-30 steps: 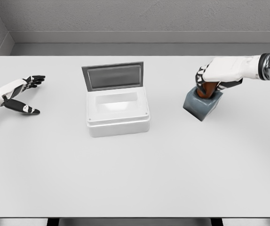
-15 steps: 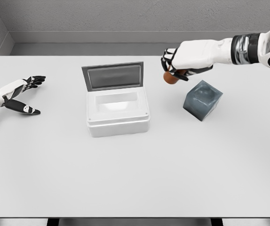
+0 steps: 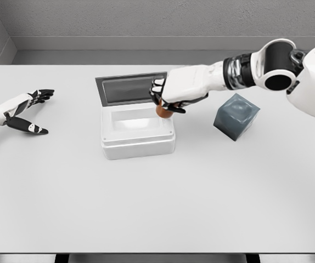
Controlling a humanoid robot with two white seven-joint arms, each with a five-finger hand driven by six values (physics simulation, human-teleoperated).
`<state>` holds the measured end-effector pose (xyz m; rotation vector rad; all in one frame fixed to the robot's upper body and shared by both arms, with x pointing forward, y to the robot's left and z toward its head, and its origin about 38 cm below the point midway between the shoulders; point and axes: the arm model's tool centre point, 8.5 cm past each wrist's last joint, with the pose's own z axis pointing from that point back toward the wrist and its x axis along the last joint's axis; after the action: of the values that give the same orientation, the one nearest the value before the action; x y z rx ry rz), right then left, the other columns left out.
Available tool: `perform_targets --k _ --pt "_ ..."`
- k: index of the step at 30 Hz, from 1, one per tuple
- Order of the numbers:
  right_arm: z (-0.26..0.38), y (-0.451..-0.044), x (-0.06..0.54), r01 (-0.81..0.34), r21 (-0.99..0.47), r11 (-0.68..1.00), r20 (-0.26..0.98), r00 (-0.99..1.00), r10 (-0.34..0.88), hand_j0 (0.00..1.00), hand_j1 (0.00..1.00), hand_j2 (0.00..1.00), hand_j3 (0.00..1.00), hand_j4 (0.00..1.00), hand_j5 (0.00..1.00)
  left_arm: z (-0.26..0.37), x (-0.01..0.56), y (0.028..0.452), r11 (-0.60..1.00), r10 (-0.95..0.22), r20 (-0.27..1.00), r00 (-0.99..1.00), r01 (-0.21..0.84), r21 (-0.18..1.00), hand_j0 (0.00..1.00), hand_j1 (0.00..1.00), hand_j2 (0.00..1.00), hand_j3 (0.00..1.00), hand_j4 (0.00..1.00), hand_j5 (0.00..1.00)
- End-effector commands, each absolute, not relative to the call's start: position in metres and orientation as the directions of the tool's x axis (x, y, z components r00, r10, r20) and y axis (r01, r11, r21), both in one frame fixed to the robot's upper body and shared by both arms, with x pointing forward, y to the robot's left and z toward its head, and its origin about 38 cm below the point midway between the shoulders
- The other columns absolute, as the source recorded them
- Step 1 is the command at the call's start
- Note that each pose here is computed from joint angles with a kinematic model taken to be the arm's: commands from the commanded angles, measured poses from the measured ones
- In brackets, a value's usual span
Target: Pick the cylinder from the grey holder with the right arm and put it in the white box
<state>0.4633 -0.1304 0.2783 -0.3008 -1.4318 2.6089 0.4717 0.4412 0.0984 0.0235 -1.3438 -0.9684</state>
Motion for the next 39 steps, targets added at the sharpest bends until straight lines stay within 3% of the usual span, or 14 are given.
perform_targets --k 1,36,38,39 --pt "0.277 -0.126 0.460 -0.035 -0.844 -0.536 -0.097 -0.972 0.216 0.00 0.00 0.00 0.00 0.00 0.00 0.098 0.472 0.441 0.629 -0.595 0.799 -0.082 0.571 0.528 1.00 1.00 1.00 1.00 1.00 1.00" --pt "0.269 -0.120 0.478 -0.076 -0.837 -0.542 -0.077 -0.964 0.254 0.00 0.00 0.00 0.00 0.00 0.00 0.097 0.472 0.439 0.627 -0.595 0.799 -0.083 0.574 0.527 1.00 1.00 1.00 1.00 1.00 1.00" --pt "0.270 -0.120 0.479 -0.073 -0.836 -0.544 -0.081 -0.964 0.254 0.10 0.10 0.10 0.10 0.10 0.10 0.097 0.472 0.439 0.628 -0.594 0.800 -0.083 0.573 0.527 1.00 1.00 1.00 1.00 1.00 1.00" --pt "0.270 -0.119 0.478 -0.070 -0.837 -0.543 -0.082 -0.965 0.251 0.20 0.20 0.20 0.20 0.20 0.20 0.097 0.472 0.439 0.627 -0.595 0.799 -0.083 0.574 0.527 1.00 1.00 1.00 1.00 1.00 1.00"
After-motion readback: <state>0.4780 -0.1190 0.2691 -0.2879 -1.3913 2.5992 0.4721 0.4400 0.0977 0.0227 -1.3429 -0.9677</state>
